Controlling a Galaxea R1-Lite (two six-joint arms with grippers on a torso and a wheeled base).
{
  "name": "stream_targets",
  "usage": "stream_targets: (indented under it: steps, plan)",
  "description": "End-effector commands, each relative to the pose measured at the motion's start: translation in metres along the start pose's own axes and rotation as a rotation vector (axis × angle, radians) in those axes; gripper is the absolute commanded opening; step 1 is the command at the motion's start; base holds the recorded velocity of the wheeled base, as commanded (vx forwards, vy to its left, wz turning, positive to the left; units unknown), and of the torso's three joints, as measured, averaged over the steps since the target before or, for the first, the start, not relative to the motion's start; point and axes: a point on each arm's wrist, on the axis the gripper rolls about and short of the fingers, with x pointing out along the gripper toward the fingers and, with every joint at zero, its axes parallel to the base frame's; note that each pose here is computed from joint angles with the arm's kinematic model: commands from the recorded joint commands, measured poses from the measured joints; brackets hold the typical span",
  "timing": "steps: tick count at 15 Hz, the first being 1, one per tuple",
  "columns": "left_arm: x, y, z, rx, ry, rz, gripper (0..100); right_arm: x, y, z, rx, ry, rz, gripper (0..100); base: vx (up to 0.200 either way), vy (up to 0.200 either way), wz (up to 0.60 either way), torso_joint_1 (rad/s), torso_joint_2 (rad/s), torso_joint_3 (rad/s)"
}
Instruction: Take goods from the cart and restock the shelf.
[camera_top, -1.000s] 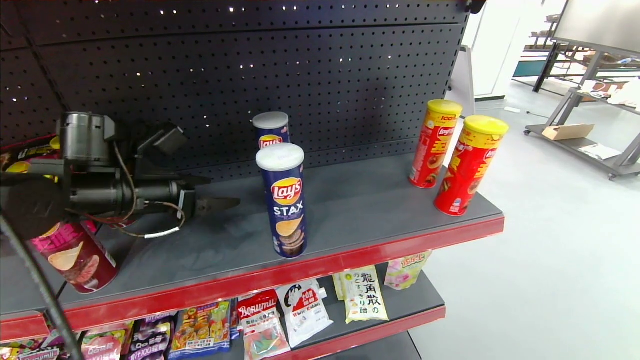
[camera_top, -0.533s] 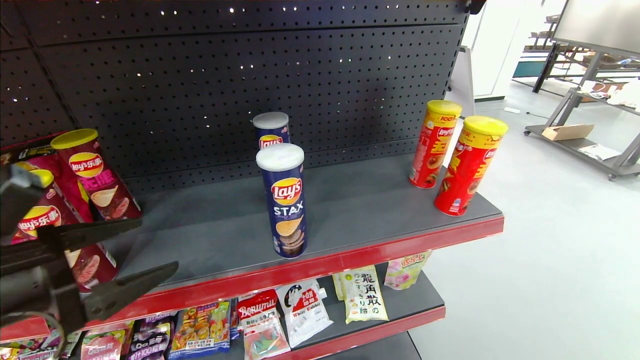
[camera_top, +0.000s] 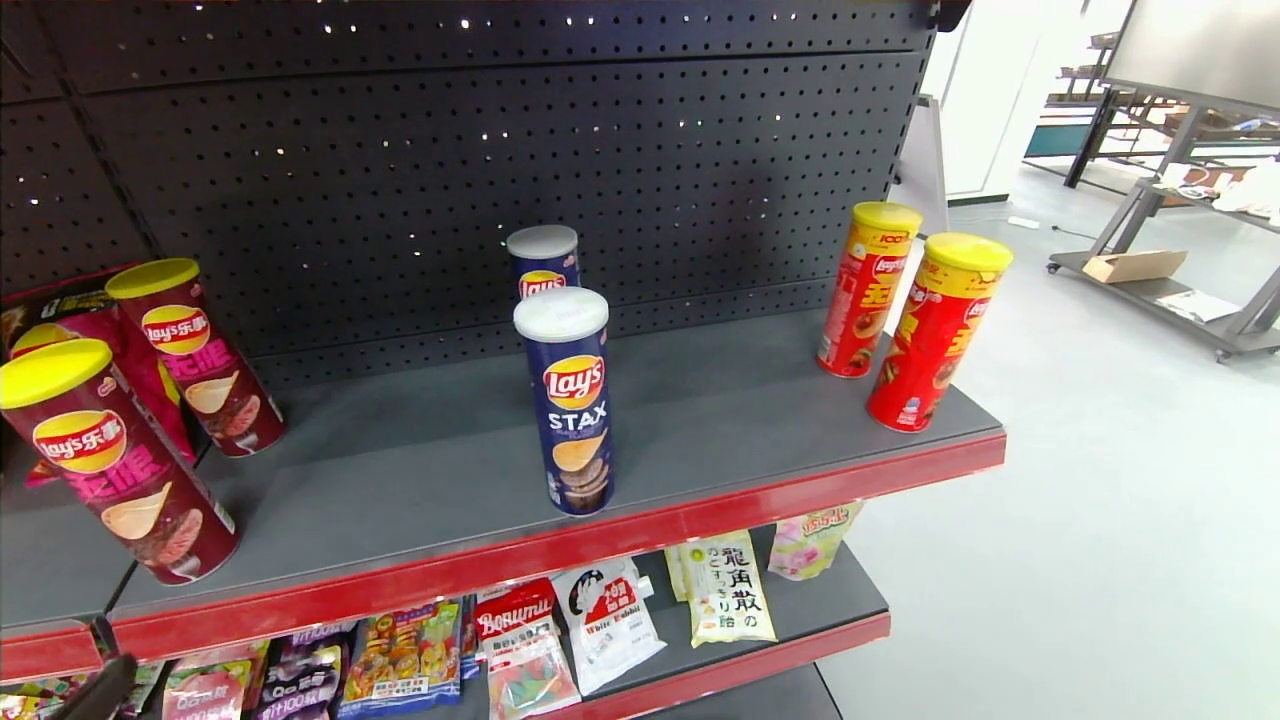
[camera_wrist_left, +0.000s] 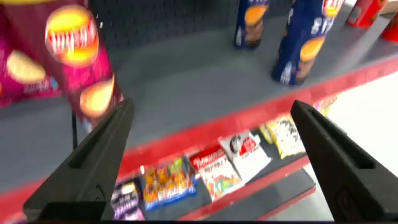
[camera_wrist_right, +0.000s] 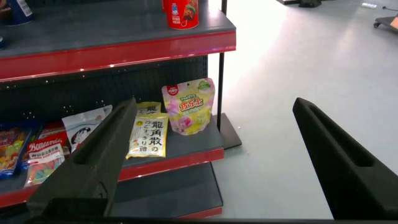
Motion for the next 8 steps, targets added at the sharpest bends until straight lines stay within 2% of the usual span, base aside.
stream_targets:
  steps: [1,4,7,8]
  plan:
    - [-0.030,-0.005,-0.031,0.015,-0.066,0.014,100,0.000,0.000,0.000,0.001,0.000,0.002,100,0.000,0.000,0.00,0.000,0.00,0.000]
    - [-0.047,-0.009,-0.057,0.012,-0.042,0.028,100,0.000,0.000,0.000,0.000,0.000,-0.001,100,0.000,0.000,0.00,0.000,0.00,0.000]
    - [-0.047,-0.009,-0.061,0.010,-0.031,0.034,100,0.000,0.000,0.000,0.000,0.000,-0.001,100,0.000,0.000,0.00,0.000,0.00,0.000]
    - [-0.046,-0.009,-0.063,0.009,-0.024,0.033,100,0.000,0.000,0.000,-0.002,0.000,-0.001,100,0.000,0.000,0.60,0.012,0.00,0.007]
